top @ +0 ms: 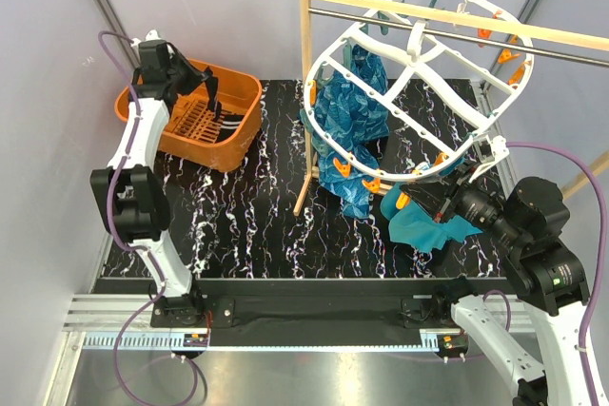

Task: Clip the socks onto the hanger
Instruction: Pick up the sock from the bin.

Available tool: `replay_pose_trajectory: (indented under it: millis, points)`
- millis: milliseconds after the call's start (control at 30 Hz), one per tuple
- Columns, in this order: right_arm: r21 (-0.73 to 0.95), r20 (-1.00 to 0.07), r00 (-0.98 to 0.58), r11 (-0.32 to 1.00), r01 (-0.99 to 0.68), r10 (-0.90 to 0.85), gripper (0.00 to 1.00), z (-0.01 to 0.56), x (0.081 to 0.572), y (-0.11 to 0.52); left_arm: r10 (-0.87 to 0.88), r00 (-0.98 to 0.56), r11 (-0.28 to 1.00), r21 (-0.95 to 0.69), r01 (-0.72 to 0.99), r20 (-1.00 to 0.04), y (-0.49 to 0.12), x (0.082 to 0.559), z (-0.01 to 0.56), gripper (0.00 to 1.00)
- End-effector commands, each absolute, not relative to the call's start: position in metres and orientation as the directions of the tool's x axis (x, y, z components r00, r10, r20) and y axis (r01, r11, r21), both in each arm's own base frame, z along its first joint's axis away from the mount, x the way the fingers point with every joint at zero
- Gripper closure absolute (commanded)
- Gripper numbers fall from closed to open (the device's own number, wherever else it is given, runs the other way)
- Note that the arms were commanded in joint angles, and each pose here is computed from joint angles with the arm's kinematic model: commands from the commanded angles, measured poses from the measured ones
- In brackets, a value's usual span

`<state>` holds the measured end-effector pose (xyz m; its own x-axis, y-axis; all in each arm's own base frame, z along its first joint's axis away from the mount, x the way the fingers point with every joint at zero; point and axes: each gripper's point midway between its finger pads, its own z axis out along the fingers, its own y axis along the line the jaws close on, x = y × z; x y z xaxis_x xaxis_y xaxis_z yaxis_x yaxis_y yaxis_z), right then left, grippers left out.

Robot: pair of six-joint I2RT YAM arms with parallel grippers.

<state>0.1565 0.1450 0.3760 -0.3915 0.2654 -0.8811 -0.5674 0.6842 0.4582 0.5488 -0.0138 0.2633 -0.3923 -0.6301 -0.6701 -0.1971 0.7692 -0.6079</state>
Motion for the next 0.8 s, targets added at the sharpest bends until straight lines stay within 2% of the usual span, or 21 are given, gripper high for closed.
replay_pose_trajectory:
  millis: [0, 133, 300, 567, 700, 733, 767]
  points:
    - [0.475, -0.872, -0.409, 0.674, -0.566, 0.271, 1.00, 0.375, 0.158, 0.148, -0.642, -0.340, 0.748, -0.660, -0.077, -0.687, -0.017, 0.557, 0.304, 1.00]
    - [0.471, -0.874, -0.406, 0.675, -0.568, 0.269, 1.00, 0.375, 0.158, 0.148, -0.648, -0.383, 0.738, -0.667, -0.104, -0.658, -0.013, 0.570, 0.273, 1.00]
    - [0.476, -0.871, -0.409, 0.676, -0.563, 0.273, 1.00, 0.375, 0.159, 0.147, -0.668, -0.458, 0.715, -0.676, -0.177, -0.586, -0.014, 0.563, 0.220, 1.00]
    - [0.483, -0.866, -0.421, 0.668, -0.566, 0.270, 1.00, 0.372, 0.162, 0.151, -0.594, -0.608, 0.729, -0.671, -0.132, -0.527, -0.056, 0.551, 0.169, 0.99]
    - [0.483, -0.866, -0.419, 0.669, -0.564, 0.273, 1.00, 0.373, 0.162, 0.150, -0.587, -0.613, 0.745, -0.650, -0.152, -0.529, -0.057, 0.551, 0.162, 0.80]
    - [0.485, -0.865, -0.421, 0.670, -0.563, 0.272, 1.00, 0.372, 0.162, 0.150, -0.590, -0.605, 0.750, -0.639, -0.167, -0.535, -0.053, 0.552, 0.161, 0.64]
    - [0.484, -0.866, -0.421, 0.671, -0.562, 0.271, 1.00, 0.372, 0.162, 0.150, -0.591, -0.595, 0.756, -0.632, -0.171, -0.546, -0.050, 0.554, 0.166, 0.58]
